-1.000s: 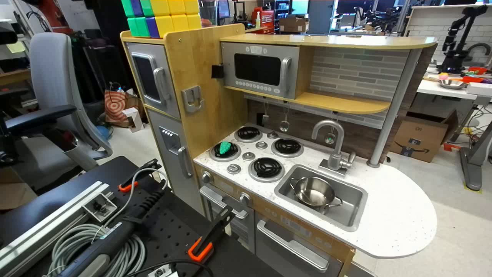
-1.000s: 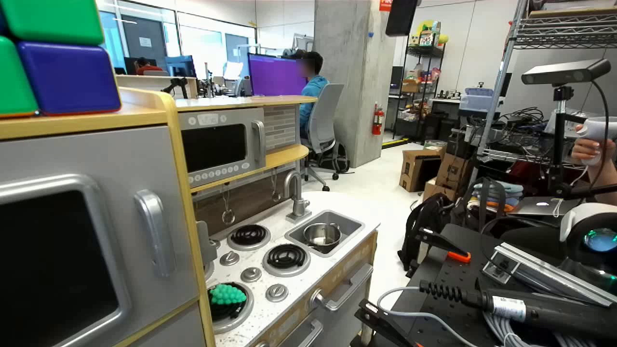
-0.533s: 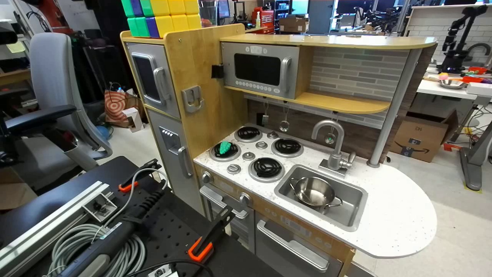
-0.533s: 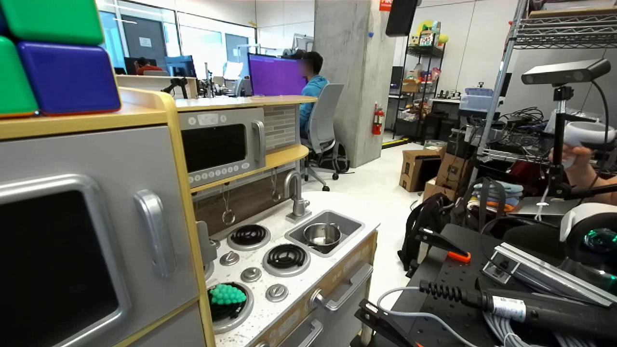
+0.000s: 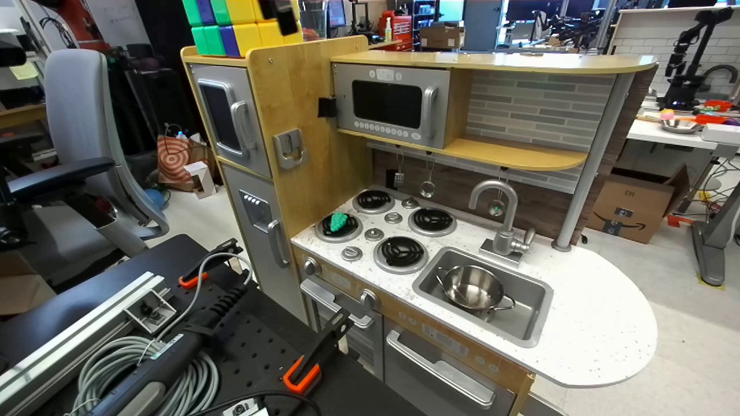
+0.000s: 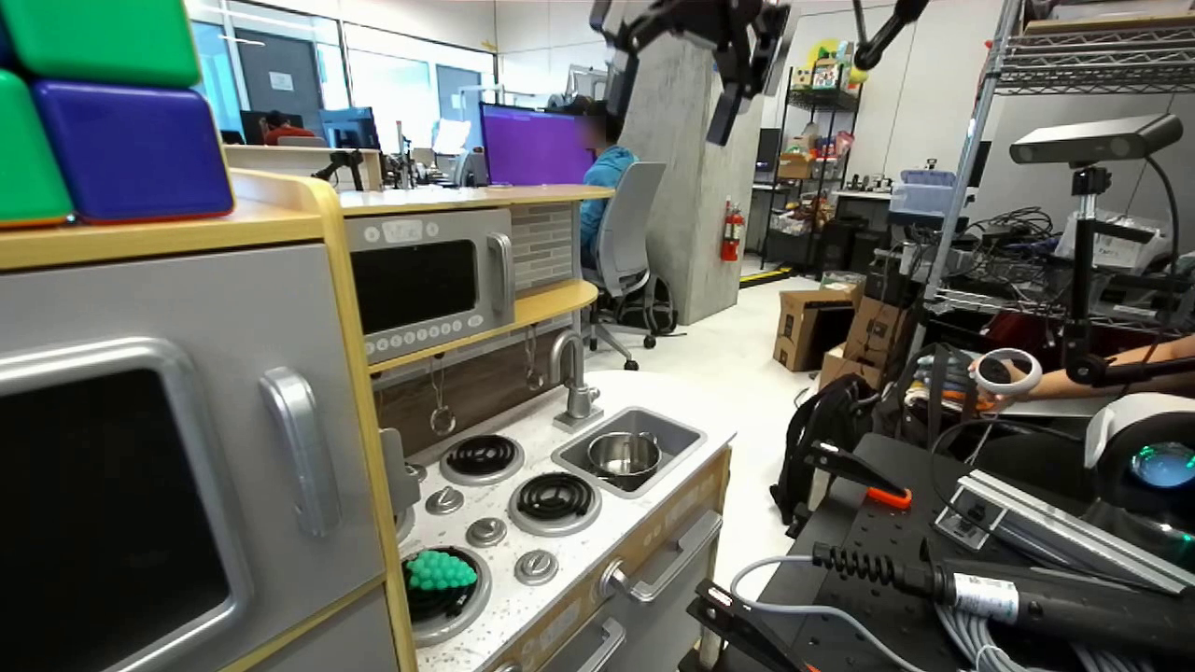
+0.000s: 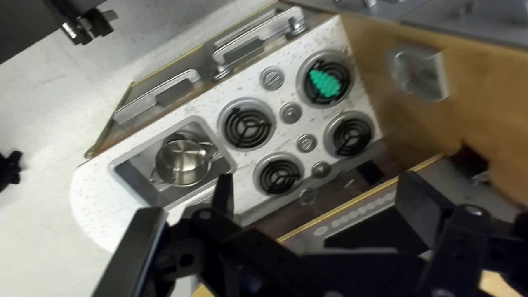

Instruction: Pick up the grapes from the top of the stove and put them inside the silver pot in the sink

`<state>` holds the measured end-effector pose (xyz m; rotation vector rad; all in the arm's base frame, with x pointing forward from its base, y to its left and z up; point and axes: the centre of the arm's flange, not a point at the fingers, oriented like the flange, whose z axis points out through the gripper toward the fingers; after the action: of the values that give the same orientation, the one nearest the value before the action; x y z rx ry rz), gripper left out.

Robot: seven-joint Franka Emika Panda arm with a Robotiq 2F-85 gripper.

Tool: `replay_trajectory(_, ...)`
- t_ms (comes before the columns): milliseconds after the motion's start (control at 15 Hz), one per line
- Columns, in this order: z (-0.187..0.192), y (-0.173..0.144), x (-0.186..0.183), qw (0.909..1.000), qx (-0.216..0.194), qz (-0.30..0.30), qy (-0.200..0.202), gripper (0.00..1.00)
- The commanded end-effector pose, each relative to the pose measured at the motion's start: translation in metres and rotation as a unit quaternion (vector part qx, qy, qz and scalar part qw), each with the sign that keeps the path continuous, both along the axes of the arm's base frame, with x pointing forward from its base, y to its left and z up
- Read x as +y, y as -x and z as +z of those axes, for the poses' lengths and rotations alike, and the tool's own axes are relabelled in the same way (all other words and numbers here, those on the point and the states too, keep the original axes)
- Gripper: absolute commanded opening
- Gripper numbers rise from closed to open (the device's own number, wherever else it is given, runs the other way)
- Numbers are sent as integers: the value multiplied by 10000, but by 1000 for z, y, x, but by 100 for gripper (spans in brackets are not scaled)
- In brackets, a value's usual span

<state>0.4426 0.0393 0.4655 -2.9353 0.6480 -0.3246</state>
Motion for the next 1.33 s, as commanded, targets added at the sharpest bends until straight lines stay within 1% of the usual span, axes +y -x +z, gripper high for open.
replay_trajectory(0,-34,-71,-52,9961,72,-796,374,100)
replay_trajectory(133,-54,-87,-63,9940,200,-979,442,100)
replay_trajectory(200,-57,-82,-57,9942,584,-831,355,100)
replay_trajectory(267,-58,-59,-66,9955,310,-816,356,100)
replay_trajectory(333,-66,-66,-65,9953,431,-803,340,100)
replay_trajectory(467,-71,-72,-61,9950,528,-785,325,100)
replay_trajectory(533,-70,-65,-64,9963,654,-76,552,100)
replay_trajectory(667,-75,-62,-67,9956,666,448,478,100)
replay_trajectory(733,-77,-65,-68,9939,705,726,444,100)
replay_trajectory(867,-81,-68,-71,9886,729,1263,372,100)
replay_trajectory(1000,-85,-71,-73,9806,764,1781,285,100)
replay_trajectory(1133,-89,-72,-72,9697,859,2277,192,100)
replay_trajectory(1267,-93,-75,-69,9550,1080,2756,167,100)
